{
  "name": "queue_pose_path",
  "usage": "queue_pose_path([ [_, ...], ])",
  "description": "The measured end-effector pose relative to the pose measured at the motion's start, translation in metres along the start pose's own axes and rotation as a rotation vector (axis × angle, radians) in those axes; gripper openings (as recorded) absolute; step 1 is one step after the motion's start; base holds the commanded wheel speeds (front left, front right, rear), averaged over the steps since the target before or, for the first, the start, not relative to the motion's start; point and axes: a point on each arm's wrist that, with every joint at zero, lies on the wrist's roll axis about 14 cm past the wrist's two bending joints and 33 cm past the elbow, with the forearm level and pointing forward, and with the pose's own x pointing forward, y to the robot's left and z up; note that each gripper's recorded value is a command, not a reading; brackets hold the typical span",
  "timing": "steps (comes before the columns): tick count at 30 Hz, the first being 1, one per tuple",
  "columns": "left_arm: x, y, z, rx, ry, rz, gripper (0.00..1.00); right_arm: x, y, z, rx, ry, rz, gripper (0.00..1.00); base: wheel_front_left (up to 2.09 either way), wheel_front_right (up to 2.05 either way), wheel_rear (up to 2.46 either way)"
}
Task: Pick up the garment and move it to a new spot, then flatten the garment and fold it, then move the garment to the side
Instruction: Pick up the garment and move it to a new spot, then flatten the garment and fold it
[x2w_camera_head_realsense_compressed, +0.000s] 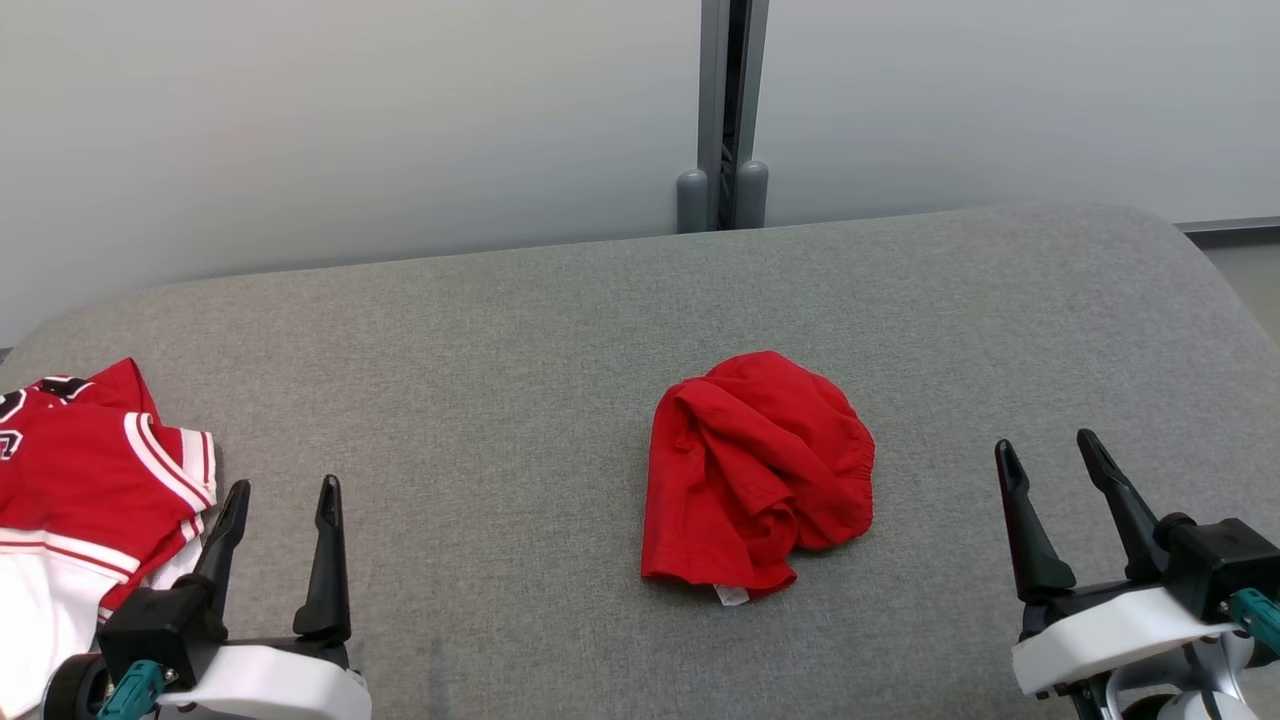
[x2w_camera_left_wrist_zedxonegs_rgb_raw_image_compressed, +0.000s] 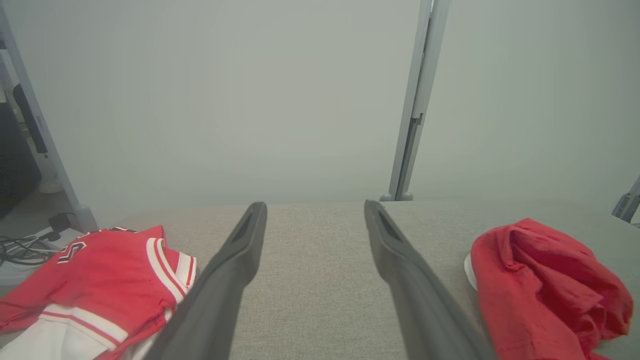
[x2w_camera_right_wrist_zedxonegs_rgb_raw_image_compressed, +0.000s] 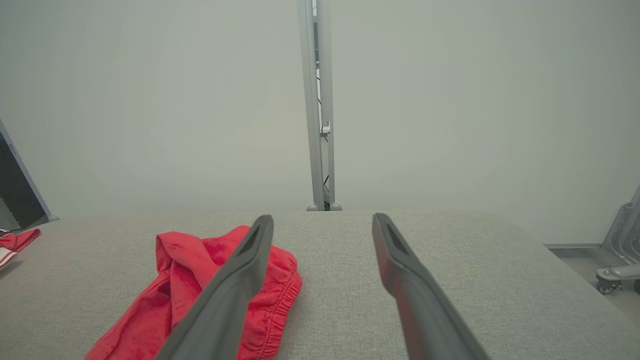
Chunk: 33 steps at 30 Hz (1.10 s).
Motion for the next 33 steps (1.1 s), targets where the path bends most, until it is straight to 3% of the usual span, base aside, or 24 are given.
queue_pose_path([
  [14,0.000,0.002,-0.004,-0.003,0.026,0.008,1.00,0.003,0.009,-0.005,0.002,0.015,0.026,1.00,0.00,0.00,0.00],
  [21,0.010,0.001,-0.005,-0.011,0.024,0.013,1.00,0.014,0.084,-0.033,-0.011,0.117,0.269,1.00,0.00,0.00,0.00],
  [25,0.020,-0.001,-0.009,-0.023,0.023,0.011,1.00,0.005,0.133,-0.072,-0.035,0.254,0.451,1.00,0.00,0.00,0.00],
  [33,0.036,0.004,-0.024,-0.032,0.038,0.025,1.00,0.006,0.157,-0.132,-0.148,0.424,0.615,1.00,0.00,0.00,0.00],
])
